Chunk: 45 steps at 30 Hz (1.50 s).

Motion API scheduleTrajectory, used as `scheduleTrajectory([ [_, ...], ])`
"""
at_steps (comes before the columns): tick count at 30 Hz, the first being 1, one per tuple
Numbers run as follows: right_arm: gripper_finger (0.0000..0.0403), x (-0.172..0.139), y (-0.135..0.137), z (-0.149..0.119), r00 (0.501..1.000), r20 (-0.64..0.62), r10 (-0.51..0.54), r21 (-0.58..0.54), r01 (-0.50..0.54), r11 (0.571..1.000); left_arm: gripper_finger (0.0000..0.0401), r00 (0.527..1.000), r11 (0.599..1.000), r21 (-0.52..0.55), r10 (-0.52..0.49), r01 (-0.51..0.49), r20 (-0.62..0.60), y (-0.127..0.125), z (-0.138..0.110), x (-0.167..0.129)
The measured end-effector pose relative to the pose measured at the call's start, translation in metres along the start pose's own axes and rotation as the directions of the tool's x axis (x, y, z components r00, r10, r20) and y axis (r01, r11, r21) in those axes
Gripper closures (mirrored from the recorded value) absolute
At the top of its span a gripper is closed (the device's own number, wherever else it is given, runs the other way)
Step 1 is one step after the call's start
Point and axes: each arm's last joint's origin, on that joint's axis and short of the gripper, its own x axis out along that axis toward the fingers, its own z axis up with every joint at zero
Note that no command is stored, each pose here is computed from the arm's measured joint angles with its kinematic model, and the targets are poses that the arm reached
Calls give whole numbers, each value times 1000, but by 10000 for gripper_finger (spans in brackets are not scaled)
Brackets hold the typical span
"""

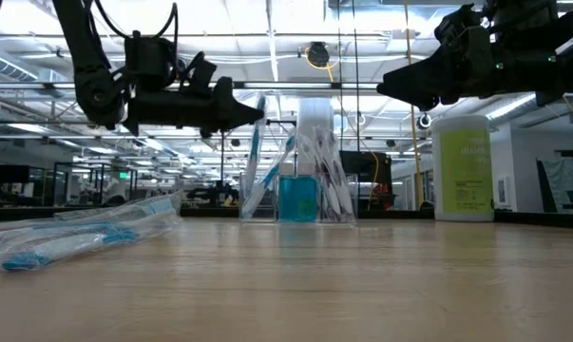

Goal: Pick & Place toothbrushing station
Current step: Put the blue toothbrush into the transparent organizer

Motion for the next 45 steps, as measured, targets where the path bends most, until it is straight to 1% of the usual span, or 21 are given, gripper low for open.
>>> scheduleTrajectory([
  [5, 190, 0, 0, 0, 1000, 0, 0, 0, 0, 1000, 381, 1000, 1000, -10, 18, -18, -19, 0, -6, 1],
  [12, 190, 0, 0, 0, 1000, -1, 0, 0, 0, 1000, 391, 998, 1000, -23, 18, -19, -55, 0, -16, 2],
  [18, 190, 0, 0, 0, 1000, -1, 0, 0, 0, 1000, 380, 996, 999, -39, 34, -37, -77, 1, -25, 2],
  [21, 190, 0, 0, 0, 1000, -2, 0, 0, 0, 1000, 390, 996, 999, -40, 34, -37, -87, 1, -28, 3],
  [25, 190, 0, 0, 0, 1000, -3, 0, 0, 0, 1000, 391, 997, 998, -45, 34, -37, -73, 1, -31, 3],
  [30, 190, 0, 0, 0, 1000, -4, 0, 0, 0, 1000, 374, 996, 997, -53, 43, -47, -73, 1, -31, 3],
  [33, 190, 0, 0, -1, 1000, -6, 0, 0, 0, 1000, 378, 996, 997, -55, 51, -55, -74, 1, -31, 3],
  [37, 190, 0, 0, -1, 1000, -5, 0, 0, 0, 1000, 382, 996, 994, -88, 51, -58, -74, 1, -31, 3],
  [40, 190, 0, 0, -1, 1000, -5, 0, 1, 0, 1000, 369, 996, 993, -101, 52, -59, -74, 1, -31, 3],
  [45, 190, 0, 0, -1, 1000, -6, 0, 0, 0, 1000, 333, 996, 993, -104, 52, -59, -68, 1, -30, 3],
])
